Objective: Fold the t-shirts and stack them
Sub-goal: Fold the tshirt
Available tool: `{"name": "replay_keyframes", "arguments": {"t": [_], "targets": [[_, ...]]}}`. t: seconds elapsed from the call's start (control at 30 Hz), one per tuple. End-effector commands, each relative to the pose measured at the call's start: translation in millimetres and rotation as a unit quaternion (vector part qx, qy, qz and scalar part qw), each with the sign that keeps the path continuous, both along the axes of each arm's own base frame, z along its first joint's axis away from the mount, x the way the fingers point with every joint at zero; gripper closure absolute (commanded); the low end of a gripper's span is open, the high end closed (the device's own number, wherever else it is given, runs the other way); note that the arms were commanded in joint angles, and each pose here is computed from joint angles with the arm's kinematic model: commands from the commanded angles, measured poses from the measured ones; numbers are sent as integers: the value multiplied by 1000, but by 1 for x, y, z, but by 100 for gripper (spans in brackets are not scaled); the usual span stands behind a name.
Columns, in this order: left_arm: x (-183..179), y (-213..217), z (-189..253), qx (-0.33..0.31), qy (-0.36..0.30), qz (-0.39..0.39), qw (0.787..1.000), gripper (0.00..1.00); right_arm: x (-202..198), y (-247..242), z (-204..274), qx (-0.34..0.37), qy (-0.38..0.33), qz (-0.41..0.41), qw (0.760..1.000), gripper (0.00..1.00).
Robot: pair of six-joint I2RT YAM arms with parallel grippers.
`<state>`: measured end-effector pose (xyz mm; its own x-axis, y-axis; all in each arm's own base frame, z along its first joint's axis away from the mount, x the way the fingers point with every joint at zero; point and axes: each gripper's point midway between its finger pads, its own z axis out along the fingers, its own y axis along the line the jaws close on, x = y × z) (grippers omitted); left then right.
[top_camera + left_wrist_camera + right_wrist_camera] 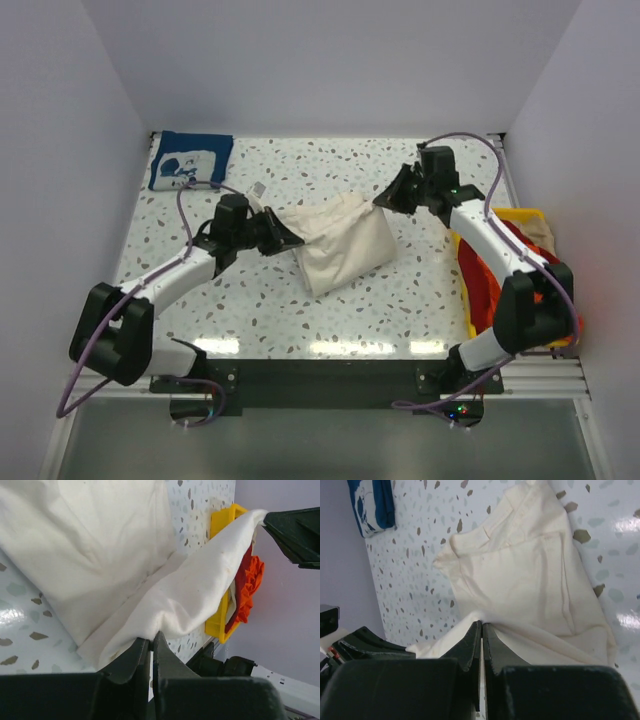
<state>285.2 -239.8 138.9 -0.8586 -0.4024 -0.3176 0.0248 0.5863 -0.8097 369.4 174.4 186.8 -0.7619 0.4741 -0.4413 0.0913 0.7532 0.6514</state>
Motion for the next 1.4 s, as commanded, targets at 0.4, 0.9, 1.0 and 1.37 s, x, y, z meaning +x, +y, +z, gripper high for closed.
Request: {"name": "replay_keyframes", "arguments": {"t": [0.4, 0.9, 1.0, 1.37], "targets": [[122, 40, 17, -64, -50, 46, 996, 100, 166, 69, -13, 87, -35, 37, 995, 100], [183, 100, 28, -37, -113, 91, 989, 51, 187, 73, -3, 36, -106, 102, 989, 36], [177, 84, 29, -3, -115, 80, 990, 67, 164, 71, -4, 31, -107, 110, 988, 37], [190, 28, -29, 22, -76, 44, 996, 95, 171, 113, -44, 93, -95, 160, 978, 60]]}}
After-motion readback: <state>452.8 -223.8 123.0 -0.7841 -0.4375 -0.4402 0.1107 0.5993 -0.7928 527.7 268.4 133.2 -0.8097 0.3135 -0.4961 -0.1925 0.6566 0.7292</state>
